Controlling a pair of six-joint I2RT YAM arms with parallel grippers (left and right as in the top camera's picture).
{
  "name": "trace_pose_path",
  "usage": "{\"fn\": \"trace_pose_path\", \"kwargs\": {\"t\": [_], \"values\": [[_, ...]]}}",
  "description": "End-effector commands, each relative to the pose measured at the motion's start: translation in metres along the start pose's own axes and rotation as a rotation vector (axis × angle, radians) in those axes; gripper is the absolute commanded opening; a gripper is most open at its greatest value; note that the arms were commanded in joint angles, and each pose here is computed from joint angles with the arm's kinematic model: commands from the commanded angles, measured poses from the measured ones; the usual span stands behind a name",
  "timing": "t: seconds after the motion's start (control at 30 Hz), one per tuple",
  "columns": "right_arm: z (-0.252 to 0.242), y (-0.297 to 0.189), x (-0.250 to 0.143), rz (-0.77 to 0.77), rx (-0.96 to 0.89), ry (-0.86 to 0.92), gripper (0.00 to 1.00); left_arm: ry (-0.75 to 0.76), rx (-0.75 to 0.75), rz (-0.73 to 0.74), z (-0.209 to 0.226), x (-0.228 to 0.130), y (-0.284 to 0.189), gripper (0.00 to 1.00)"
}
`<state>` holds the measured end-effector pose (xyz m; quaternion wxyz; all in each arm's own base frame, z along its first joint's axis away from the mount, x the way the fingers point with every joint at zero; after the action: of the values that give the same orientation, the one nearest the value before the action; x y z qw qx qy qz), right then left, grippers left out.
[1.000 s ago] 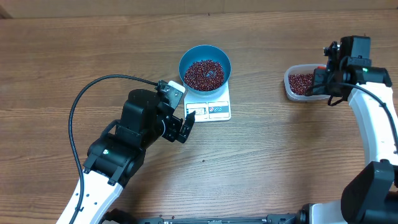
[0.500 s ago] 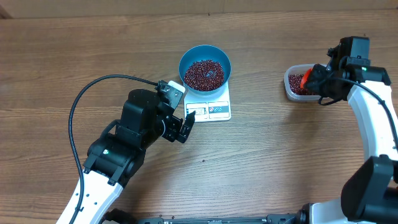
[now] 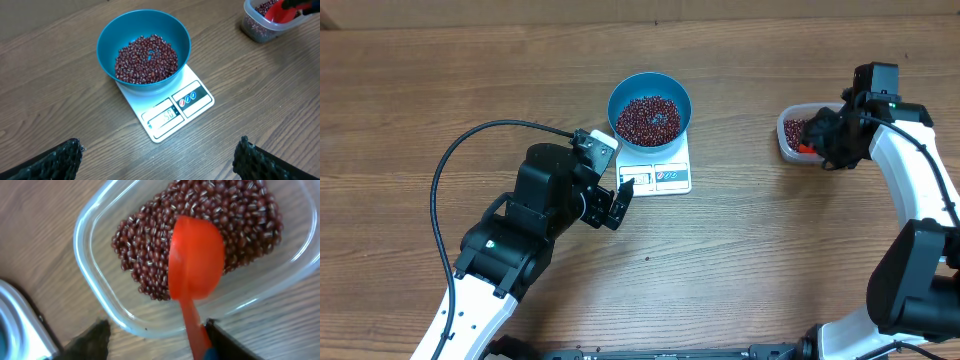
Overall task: Scoop item into bowl and weigh 150g on scale
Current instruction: 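Lay the red scoop down in the bean tub, right gripper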
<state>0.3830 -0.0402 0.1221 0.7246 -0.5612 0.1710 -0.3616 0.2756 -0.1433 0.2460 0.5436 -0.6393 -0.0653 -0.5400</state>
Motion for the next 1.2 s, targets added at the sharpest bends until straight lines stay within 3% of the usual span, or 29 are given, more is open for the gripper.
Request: {"fn": "trace_pose_path", "kwargs": {"t": [0.0,0.17,0.3,0.77,1.17], "values": [[-0.001,-0.003,0.004,-0.003,0.0,-0.019,0.72,-0.01,-0.001,-0.016,0.001,0.007,-0.002,1.0],[-0.005,-0.005,0.002,0.006,-0.029,-0.095,0.87,-0.01,-0.001,-0.016,0.001,0.007,-0.002,1.0],[-0.016,-0.015,0.008,-0.039,-0.113,-0.123,0.94,-0.01,-0.001,-0.016,0.001,0.007,-0.002,1.0],[-0.012,-0.098,0.005,-0.179,-0.115,-0.374,1.0,-0.01,-0.001,-0.016,0.001,0.007,-0.002,1.0],[-0.016,-0.124,-0.009,-0.195,-0.102,-0.381,1.0,-0.01,-0.001,-0.016,0.001,0.007,-0.002,0.99]]}}
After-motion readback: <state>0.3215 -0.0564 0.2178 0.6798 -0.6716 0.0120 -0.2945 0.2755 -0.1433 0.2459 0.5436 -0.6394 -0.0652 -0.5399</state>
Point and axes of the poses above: each gripper's point midway between its finger pads, its own y axis out along the fingers, its own z axis along the line the jaws close on, x = y × z, the point moved 3 cm from there along -y, back along the fingers, and after that the axes turned 13 degrees about y, right-handed, at the moved point
